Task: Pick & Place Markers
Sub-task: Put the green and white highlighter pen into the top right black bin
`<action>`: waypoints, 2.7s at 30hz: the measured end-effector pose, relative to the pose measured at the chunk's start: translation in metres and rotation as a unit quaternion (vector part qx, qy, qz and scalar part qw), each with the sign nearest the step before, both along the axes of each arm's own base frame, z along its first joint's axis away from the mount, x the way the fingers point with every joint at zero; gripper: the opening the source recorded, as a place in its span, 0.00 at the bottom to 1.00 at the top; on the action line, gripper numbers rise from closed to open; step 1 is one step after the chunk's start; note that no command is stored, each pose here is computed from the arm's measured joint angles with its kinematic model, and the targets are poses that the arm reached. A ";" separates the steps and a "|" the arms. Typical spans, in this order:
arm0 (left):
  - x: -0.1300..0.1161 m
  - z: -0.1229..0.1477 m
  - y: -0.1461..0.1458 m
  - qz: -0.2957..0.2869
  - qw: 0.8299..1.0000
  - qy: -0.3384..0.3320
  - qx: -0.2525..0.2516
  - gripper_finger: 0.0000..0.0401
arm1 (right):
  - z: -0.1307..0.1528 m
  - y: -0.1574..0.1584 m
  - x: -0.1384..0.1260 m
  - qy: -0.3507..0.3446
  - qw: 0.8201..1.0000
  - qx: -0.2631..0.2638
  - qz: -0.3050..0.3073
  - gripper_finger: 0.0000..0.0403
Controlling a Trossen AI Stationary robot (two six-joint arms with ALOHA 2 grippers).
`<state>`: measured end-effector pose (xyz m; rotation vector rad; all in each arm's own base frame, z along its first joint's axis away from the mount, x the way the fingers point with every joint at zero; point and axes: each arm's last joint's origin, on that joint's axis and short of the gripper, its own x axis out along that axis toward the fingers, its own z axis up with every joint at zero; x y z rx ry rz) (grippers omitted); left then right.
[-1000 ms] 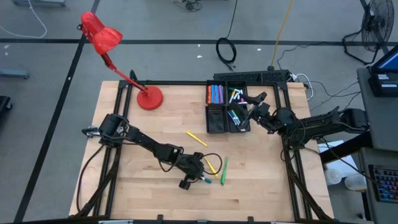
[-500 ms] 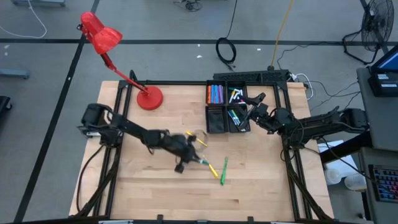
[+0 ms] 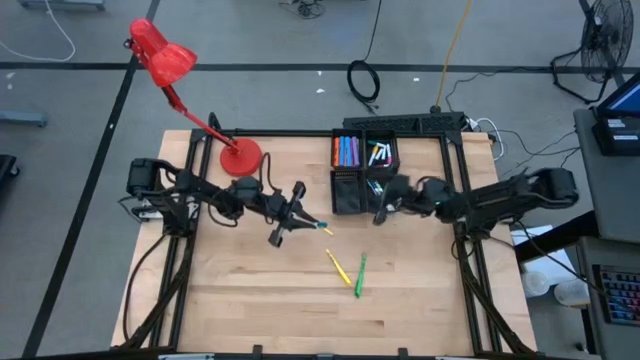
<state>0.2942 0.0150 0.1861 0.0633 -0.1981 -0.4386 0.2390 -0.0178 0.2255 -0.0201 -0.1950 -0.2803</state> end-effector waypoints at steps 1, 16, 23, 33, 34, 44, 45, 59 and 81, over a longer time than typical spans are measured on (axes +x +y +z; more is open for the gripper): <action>0.000 0.000 -0.001 0.000 1.000 0.000 0.000 0.08 | 0.000 0.003 0.010 0.007 1.000 -0.005 0.007 0.50; 0.000 0.002 -0.010 -0.007 1.000 -0.007 0.021 0.08 | 0.012 0.064 0.088 0.031 0.987 -0.130 0.086 0.50; -0.002 0.007 -0.011 -0.009 1.000 -0.018 0.021 0.08 | 0.003 0.056 0.082 0.134 0.983 -0.086 -0.094 0.49; 0.000 0.003 -0.008 0.015 1.000 0.003 0.016 0.07 | 0.017 0.044 0.065 0.170 0.972 0.087 0.135 0.48; 0.000 0.003 -0.008 0.016 1.000 0.004 0.016 0.08 | 0.020 0.044 0.064 0.163 0.971 0.087 0.155 0.48; 0.000 0.002 -0.007 0.026 0.999 0.008 0.017 0.07 | 0.011 0.063 0.077 0.119 0.973 -0.023 0.195 0.48; 0.000 0.002 -0.007 0.027 0.999 0.008 0.017 0.07 | 0.010 0.064 0.080 0.111 0.974 -0.034 0.194 0.48; 0.000 0.002 -0.007 0.033 0.999 0.008 0.015 0.06 | 0.006 0.062 0.085 0.098 0.975 -0.128 0.155 0.28; 0.001 -0.005 -0.004 0.025 0.997 0.068 -0.037 0.06 | 0.005 0.031 0.074 0.203 0.974 -0.093 -0.047 0.09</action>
